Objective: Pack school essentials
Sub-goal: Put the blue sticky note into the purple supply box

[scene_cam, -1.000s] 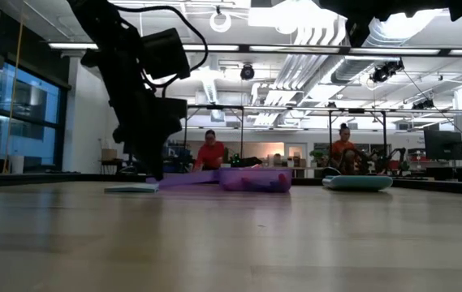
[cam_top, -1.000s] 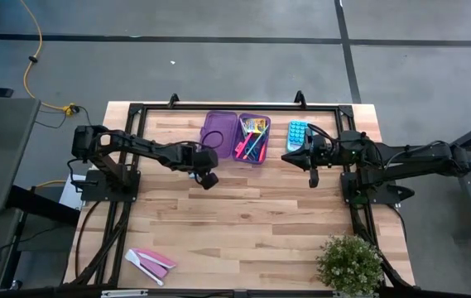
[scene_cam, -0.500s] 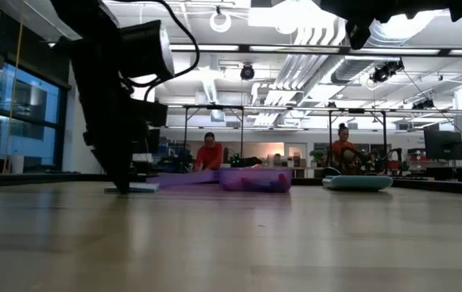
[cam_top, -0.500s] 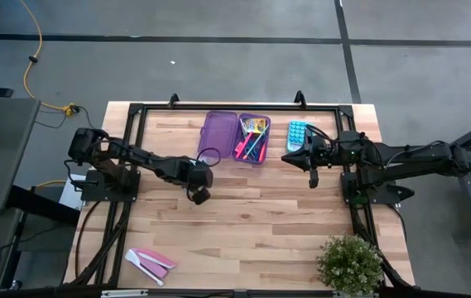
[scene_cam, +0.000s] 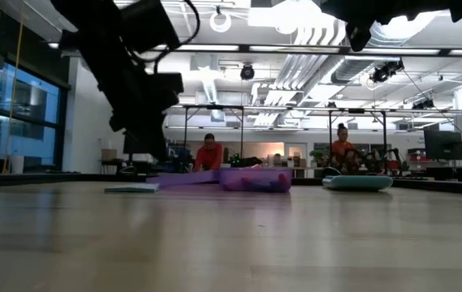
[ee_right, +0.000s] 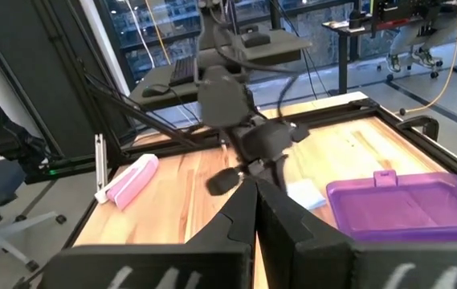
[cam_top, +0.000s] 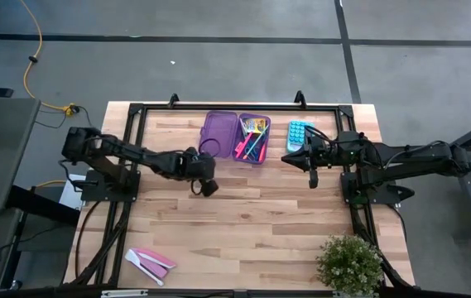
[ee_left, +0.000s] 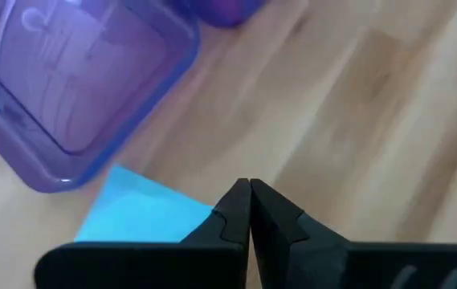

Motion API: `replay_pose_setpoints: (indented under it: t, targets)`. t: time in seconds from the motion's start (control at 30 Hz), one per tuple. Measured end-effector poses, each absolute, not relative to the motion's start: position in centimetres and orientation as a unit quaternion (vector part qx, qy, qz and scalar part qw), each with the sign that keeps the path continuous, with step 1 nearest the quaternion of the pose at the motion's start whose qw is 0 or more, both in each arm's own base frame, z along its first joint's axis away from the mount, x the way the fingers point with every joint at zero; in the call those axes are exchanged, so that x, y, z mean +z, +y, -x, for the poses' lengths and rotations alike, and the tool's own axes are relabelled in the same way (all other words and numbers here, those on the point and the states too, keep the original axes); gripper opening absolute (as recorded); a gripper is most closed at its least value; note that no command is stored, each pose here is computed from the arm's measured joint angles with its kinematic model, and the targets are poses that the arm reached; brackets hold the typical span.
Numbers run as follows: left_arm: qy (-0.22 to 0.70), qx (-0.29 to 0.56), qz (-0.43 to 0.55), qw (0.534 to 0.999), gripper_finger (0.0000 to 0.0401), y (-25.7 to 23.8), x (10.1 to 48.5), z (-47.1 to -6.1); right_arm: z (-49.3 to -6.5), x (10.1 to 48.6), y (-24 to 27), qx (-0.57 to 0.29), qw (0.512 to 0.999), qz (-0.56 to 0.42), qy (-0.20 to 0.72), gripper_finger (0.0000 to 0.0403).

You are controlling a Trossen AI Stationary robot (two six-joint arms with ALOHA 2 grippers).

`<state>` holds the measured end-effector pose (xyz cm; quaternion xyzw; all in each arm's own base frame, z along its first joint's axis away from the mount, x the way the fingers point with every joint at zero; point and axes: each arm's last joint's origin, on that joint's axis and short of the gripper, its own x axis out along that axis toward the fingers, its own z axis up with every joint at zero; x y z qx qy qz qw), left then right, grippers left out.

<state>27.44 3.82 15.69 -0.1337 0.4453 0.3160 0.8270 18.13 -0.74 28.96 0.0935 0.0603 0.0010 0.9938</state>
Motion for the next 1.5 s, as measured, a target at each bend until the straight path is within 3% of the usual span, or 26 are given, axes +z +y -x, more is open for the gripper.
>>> replay_pose_setpoints:
  t: [0.1,0.33,0.53,0.9,1.23,1.5]
  targets:
    - [0.467,0.326,0.134,0.811,0.0000,5.4,14.7,-27.2,-18.1,29.0,-0.7,0.001,0.994,-0.094,0.060,0.0000]
    - [0.442,0.314,0.148,0.827,0.0000,7.8,13.7,-28.3,-18.1,28.9,-0.7,0.001,0.994,-0.095,0.061,0.0000]
    - [0.502,0.310,0.154,0.793,0.0000,8.0,12.2,-27.5,-18.1,28.9,-0.7,0.000,0.992,-0.107,0.064,0.0000]
    - [0.567,0.256,0.164,0.766,0.0000,4.6,13.1,-26.2,-18.1,28.8,-0.7,0.000,0.992,-0.105,0.068,0.0000]
    - [0.654,0.299,0.108,0.687,0.0000,2.1,13.3,-23.6,-18.1,28.6,-0.7,-0.001,0.991,-0.105,0.078,0.0000]
    - [0.648,0.275,0.147,0.695,0.0000,0.9,14.4,-23.6,-18.1,28.6,-0.7,-0.001,0.992,-0.103,0.078,0.0000]
